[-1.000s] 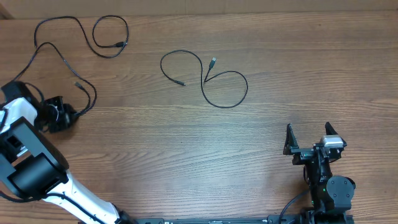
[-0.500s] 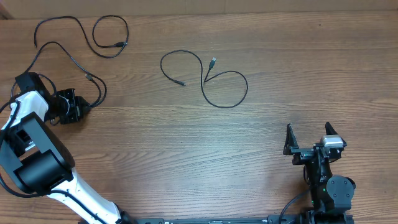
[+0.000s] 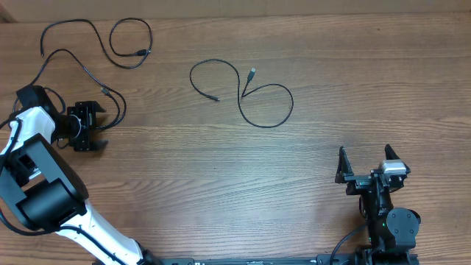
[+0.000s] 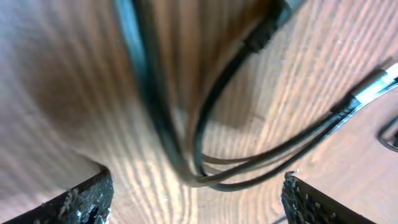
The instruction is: Untangle cables
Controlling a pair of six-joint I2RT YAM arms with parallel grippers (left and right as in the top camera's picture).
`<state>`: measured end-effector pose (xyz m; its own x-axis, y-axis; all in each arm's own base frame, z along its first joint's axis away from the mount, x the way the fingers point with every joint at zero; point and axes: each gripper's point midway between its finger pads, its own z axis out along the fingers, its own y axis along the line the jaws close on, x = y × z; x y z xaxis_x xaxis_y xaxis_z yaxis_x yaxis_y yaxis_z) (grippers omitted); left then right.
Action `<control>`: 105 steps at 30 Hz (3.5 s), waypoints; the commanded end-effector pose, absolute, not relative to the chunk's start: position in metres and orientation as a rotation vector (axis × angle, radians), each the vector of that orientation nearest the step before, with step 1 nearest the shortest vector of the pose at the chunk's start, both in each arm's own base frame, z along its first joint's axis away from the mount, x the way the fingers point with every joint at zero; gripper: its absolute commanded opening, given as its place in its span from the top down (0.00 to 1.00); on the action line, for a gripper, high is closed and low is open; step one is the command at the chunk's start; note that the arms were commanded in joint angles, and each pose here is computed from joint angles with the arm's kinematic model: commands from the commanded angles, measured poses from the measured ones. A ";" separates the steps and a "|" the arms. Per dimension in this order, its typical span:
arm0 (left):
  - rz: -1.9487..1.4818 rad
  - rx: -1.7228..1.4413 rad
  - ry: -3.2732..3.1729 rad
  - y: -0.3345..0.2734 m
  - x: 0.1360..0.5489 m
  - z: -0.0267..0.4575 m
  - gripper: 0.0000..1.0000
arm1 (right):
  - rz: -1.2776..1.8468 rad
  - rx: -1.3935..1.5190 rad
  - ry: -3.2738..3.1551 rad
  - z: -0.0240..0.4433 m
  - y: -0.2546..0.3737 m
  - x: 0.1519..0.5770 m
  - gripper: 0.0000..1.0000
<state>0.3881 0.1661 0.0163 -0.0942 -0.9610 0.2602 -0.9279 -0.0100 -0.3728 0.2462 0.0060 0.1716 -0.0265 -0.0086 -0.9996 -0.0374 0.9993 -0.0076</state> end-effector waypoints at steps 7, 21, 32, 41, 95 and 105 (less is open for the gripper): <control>-0.466 -1.828 2.103 0.190 0.373 0.110 0.09 | 0.027 -0.036 1.594 0.170 0.007 0.246 0.00; -0.843 -0.607 2.523 -0.018 0.346 0.237 0.00 | 0.027 -0.036 1.594 0.170 0.007 0.246 0.00; -0.676 -0.059 2.733 -0.148 0.337 0.199 0.00 | 0.027 -0.036 1.594 0.170 0.007 0.246 0.00; -0.712 0.205 2.724 -0.212 0.338 0.179 0.00 | 0.027 -0.036 1.595 0.170 0.007 0.246 0.00; -0.484 1.260 2.417 -0.277 0.392 -0.002 0.13 | 0.027 -0.036 1.595 0.170 0.007 0.246 0.00; -0.504 1.188 2.531 -0.270 0.381 -0.009 0.49 | 0.027 -0.036 1.594 0.170 0.007 0.246 0.00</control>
<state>0.3925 -0.2755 0.0067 -0.5607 0.6798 -0.4727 0.8095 0.5701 -0.1402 0.2462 0.0060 0.1716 -0.0265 -0.0086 -0.9996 -0.0374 0.9993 -0.0076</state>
